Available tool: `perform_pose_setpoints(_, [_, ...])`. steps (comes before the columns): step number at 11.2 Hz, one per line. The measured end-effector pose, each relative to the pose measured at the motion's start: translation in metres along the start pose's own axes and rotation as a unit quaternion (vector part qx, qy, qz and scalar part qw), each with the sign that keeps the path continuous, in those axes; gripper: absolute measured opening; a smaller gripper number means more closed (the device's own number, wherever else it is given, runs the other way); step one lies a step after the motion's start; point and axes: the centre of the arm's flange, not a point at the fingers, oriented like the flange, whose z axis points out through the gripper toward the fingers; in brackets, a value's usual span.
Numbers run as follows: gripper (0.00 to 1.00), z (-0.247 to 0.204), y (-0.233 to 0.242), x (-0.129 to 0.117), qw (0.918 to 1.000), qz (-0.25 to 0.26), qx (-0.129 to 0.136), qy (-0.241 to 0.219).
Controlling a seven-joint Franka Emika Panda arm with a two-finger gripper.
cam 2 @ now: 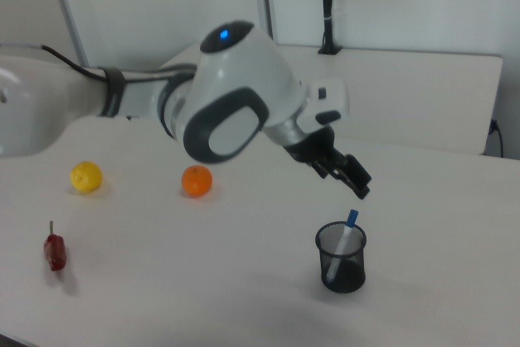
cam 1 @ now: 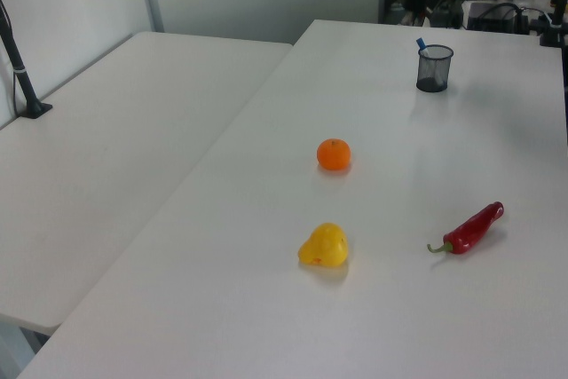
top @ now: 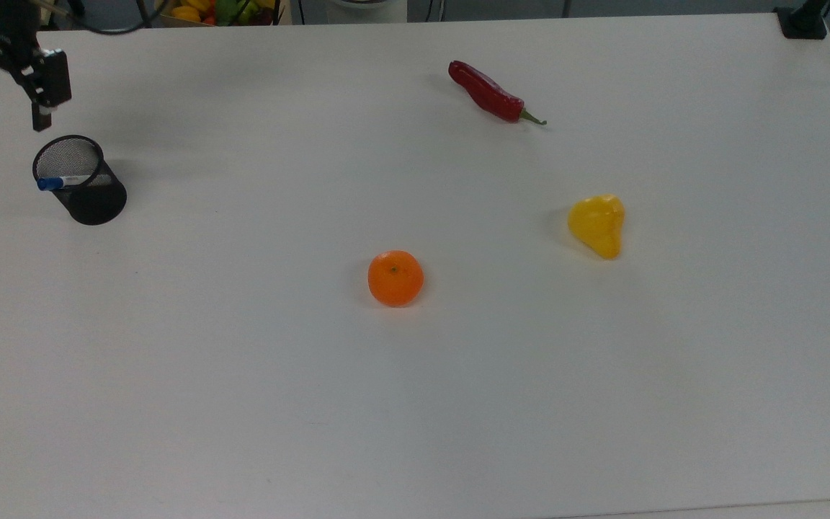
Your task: Place marker
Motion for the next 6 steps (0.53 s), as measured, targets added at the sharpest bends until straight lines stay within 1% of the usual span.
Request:
perform_pose_setpoints(3, [1.0, -0.064, 0.001, 0.016, 0.9976, 0.011, 0.03, -0.061])
perform_pose_setpoints(5, [1.0, -0.11, -0.015, 0.022, 0.9927, 0.036, 0.064, -0.096])
perform_pose_setpoints(6, [1.0, -0.136, -0.034, 0.024, 0.9885, 0.046, 0.083, -0.118])
